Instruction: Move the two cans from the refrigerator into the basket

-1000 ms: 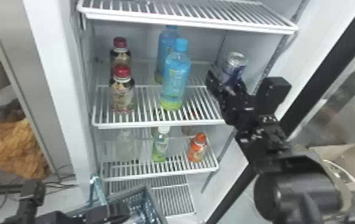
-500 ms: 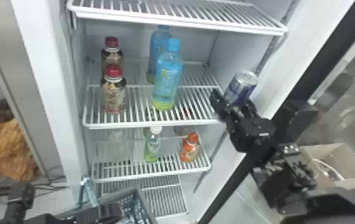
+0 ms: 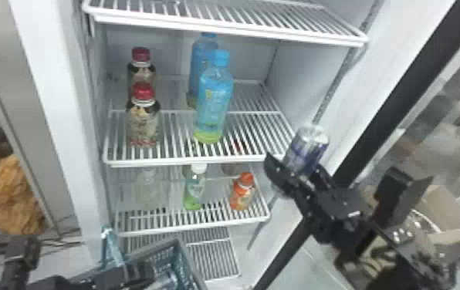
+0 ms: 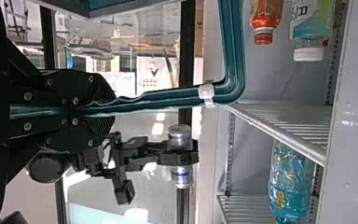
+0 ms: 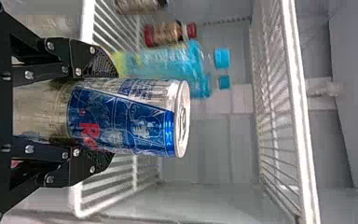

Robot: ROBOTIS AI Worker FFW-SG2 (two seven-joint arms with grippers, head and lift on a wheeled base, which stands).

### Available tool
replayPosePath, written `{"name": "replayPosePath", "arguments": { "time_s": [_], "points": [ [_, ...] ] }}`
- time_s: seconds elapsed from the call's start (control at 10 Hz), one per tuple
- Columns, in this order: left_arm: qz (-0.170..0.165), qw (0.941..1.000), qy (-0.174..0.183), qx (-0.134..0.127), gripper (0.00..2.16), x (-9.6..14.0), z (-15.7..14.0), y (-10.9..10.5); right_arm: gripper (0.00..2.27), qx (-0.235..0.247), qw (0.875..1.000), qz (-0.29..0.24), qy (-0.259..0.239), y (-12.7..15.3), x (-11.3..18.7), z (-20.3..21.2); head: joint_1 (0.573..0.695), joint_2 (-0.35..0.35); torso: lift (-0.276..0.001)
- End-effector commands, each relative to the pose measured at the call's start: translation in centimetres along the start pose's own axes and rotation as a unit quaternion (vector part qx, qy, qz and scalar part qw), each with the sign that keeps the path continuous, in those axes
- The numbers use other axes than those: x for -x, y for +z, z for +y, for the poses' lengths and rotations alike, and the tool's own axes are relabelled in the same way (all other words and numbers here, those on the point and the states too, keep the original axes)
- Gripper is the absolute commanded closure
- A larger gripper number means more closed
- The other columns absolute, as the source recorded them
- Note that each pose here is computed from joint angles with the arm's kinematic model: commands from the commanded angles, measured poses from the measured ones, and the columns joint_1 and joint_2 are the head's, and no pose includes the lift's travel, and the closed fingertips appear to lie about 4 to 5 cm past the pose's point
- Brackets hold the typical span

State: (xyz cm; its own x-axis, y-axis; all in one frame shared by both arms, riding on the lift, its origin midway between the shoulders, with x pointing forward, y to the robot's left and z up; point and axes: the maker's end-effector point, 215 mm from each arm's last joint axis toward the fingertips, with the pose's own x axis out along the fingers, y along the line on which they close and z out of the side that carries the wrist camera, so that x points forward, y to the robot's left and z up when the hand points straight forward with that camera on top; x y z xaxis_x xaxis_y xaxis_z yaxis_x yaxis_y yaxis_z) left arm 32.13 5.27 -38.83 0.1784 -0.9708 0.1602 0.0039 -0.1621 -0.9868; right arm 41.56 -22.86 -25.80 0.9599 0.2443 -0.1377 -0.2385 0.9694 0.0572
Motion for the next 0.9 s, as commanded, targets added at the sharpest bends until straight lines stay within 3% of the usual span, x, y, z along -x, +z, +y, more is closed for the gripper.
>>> {"name": "replayPosePath", "arguments": {
  "time_s": [0.0, 0.4, 0.6, 0.8],
  "points": [
    [0.0, 1.0, 0.0, 0.0, 1.19, 0.0, 0.0, 0.0, 1.28, -0.006, 0.999, 0.032, 0.027, -1.7, 1.1, 1.6, 0.695, -0.27, -0.025],
    [0.004, 1.0, -0.001, -0.004, 1.19, -0.3, -0.3, 0.2, 1.28, -0.051, 0.99, 0.096, 0.087, -6.7, 1.4, 4.5, 0.695, -0.234, -0.025],
    [0.005, 0.9999, -0.007, -0.009, 1.19, -0.6, -0.8, 0.5, 1.28, -0.082, 0.979, 0.126, 0.135, -10.0, 0.3, 6.3, 0.695, -0.211, -0.025],
    [0.007, 0.9999, -0.008, -0.012, 1.19, -0.8, -1.1, 0.7, 1.28, -0.122, 0.966, 0.134, 0.181, -11.3, -0.7, 9.8, 0.695, -0.174, -0.025]
  ]
}}
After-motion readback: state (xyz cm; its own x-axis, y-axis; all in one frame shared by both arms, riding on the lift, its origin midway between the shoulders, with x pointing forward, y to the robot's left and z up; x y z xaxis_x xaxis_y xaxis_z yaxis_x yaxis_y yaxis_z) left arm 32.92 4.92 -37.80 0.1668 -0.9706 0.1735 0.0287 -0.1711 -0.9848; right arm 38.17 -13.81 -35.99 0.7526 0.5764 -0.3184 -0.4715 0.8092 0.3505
